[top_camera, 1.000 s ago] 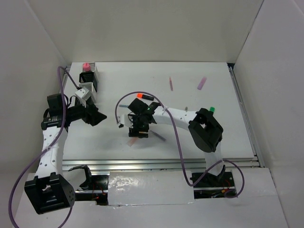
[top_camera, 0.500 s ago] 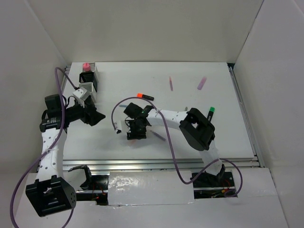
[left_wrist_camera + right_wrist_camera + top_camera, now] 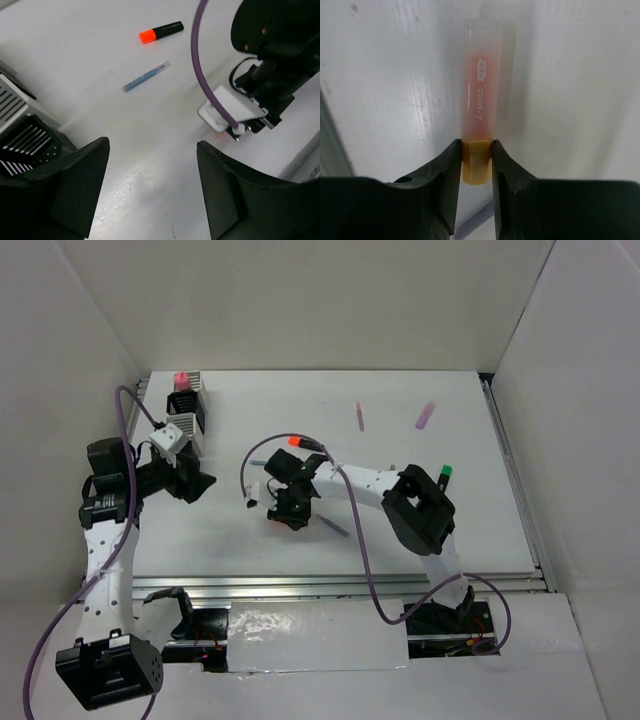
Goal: Sort the stationery into containers
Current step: Pick up the pen from the center of the board, then place the pen in the storage box.
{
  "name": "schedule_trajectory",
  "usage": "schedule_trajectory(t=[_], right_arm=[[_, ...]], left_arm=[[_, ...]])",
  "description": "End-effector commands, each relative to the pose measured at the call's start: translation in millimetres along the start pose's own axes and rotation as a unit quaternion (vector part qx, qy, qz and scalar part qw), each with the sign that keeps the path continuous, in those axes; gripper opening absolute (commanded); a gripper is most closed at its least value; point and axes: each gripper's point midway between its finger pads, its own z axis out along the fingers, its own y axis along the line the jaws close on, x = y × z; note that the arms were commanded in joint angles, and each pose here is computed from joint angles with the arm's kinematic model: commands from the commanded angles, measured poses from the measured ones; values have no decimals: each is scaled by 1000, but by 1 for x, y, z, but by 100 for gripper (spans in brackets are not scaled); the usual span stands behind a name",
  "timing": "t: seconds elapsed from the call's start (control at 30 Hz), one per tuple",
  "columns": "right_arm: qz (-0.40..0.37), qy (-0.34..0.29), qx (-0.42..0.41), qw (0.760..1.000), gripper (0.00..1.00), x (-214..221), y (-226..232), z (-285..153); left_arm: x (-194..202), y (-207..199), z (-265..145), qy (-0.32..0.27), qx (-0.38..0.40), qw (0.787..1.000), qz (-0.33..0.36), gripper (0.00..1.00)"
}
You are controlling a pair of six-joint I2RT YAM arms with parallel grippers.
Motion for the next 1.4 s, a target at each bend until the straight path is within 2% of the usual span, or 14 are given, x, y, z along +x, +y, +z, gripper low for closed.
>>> schedule_trajectory(t=[0.0,0.1,0.2,0.3,0.33,0.37,0.4,0.43,0.57,0.6,0.7,0.87,1.07,1.37], right_arm=[[110,-64,-22,992,0,-37,-2,-53],[205,-86,-80,972,0,-41,2,-70],[307,-94,-147,936,0,-37,1,-78],[394,-112,-200,890,0,-37,-6,-89],[433,-111,-219,867,0,-40,-5,-92],[458,-122,-244,846,0,-40,-8,-99],[492,-120,-260,822,0,-42,-9,-101],[510,-118,-274,807,0,-40,-6,-100],[542,-125,-241,795,0,-44,-6,-109],[553,-119,-242,788,0,-45,1,-109],[573,-115,-225,779,0,-47,8,-113],[613,-103,-167,766,0,-43,6,-117],[634,-95,-140,755,0,-36,5,-116],[644,-95,-144,745,0,-38,10,-120]], left_arm=[[-30,4,-9,-27,-29,989,140,82],[-31,-3,-6,-31,-39,971,235,82],[-29,-30,5,-38,-10,937,348,82],[-24,-51,13,-53,9,903,427,82],[-24,-63,18,-59,27,882,467,81],[-19,-69,23,-57,41,873,483,81],[-19,-79,27,-61,61,851,519,80],[-15,-83,33,-54,74,842,532,80],[-7,-107,54,-37,120,783,609,79],[-5,-121,62,-34,135,759,636,79],[-2,-156,74,-49,173,726,664,79],[5,-194,82,-68,244,701,667,79],[18,-222,81,-46,315,695,644,73],[34,-222,87,-18,326,688,648,70]])
